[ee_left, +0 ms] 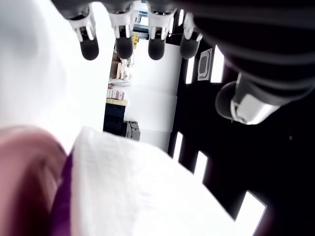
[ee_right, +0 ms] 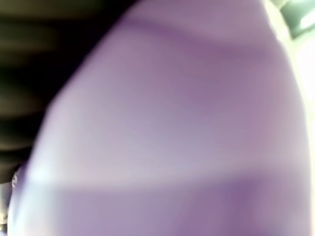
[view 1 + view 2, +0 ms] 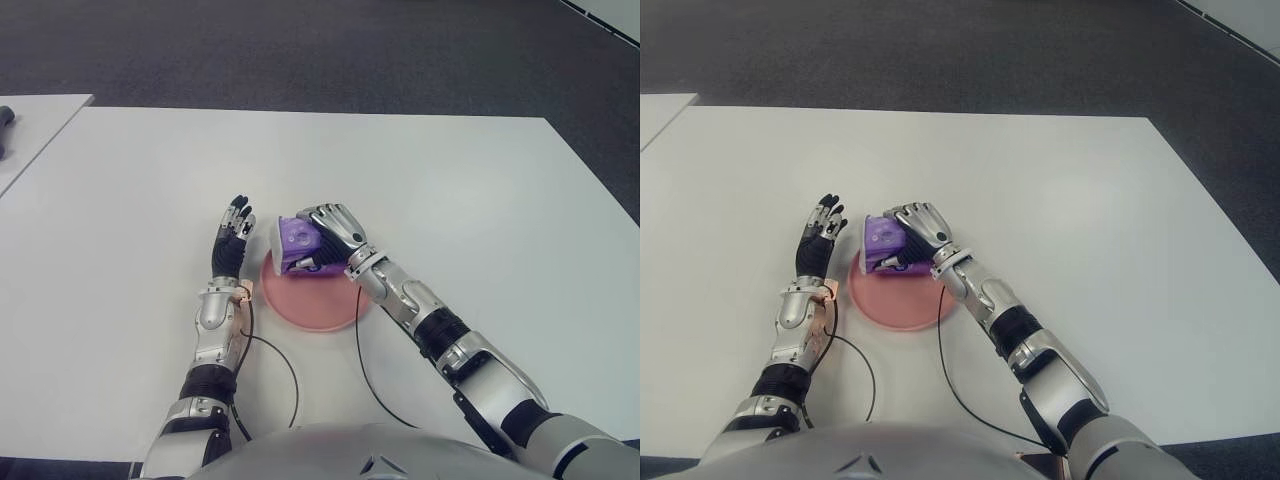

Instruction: Put the tissue paper into the plate.

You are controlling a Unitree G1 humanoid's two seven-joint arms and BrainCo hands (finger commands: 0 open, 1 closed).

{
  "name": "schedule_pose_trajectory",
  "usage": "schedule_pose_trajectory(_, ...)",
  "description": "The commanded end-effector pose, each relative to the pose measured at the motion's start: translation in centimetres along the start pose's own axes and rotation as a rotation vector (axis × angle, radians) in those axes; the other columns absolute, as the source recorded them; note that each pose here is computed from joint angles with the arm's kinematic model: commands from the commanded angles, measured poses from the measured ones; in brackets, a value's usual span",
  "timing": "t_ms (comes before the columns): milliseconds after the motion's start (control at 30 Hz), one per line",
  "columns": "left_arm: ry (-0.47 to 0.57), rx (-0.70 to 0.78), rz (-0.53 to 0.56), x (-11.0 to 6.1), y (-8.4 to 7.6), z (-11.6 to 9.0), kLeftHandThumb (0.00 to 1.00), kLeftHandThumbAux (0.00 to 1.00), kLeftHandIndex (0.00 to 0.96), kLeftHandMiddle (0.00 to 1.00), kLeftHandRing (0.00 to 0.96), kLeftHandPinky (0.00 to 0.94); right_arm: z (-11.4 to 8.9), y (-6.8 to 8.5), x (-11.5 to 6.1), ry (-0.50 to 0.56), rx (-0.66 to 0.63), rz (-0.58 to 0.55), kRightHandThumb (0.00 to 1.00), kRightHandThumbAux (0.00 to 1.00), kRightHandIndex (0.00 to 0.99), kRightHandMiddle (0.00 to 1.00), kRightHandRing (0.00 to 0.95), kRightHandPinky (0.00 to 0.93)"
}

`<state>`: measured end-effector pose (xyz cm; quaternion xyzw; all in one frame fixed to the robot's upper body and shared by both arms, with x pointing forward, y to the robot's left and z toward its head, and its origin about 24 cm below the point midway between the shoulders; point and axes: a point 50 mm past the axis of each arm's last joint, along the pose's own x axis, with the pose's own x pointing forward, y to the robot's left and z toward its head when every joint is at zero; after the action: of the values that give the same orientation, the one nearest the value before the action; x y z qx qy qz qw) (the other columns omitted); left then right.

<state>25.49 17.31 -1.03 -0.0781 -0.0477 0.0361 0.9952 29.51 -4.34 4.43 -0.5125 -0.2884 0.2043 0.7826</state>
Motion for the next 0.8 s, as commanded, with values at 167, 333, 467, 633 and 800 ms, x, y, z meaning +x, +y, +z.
schedule_pose_trajectory(167, 0.017, -0.003, 0.001, -0.29, 0.23, -0.34, 0.0, 0.453, 0.0, 0.0, 0.0, 0.0, -0.51, 0.01, -0.18, 0.014, -0.031, 0.052, 0.751, 0.706, 0.442, 0.867, 0.863, 0.864)
schedule_pose_trajectory(333, 0.018, 0.006, -0.001, -0.24, 0.24, -0.33, 0.0, 0.446, 0.0, 0.0, 0.0, 0.0, -0.67, 0.38, -0.46, 0.025, -0.017, 0.086, 0.751, 0.707, 0.442, 0.875, 0.866, 0.871)
schedule_pose_trajectory(467, 0.022, 0.006, 0.0, -0.25, 0.24, -0.37, 0.0, 0.443, 0.0, 0.0, 0.0, 0.0, -0.85, 0.58, -0.62, 0.039, 0.026, 0.111, 0.75, 0.707, 0.441, 0.879, 0.869, 0.872)
schedule_pose_trajectory(633, 0.022, 0.0, 0.002, -0.22, 0.24, -0.4, 0.001, 0.443, 0.0, 0.0, 0.0, 0.0, -1.07, 0.46, -0.7, 0.058, 0.078, 0.129, 0.749, 0.708, 0.441, 0.878, 0.867, 0.868)
schedule_pose_trajectory(800, 0.023, 0.0, 0.005, -0.18, 0.26, -0.41, 0.001, 0.437, 0.0, 0.0, 0.0, 0.0, -1.19, 0.21, -0.83, 0.066, 0.116, 0.12, 0.746, 0.71, 0.441, 0.86, 0.852, 0.838)
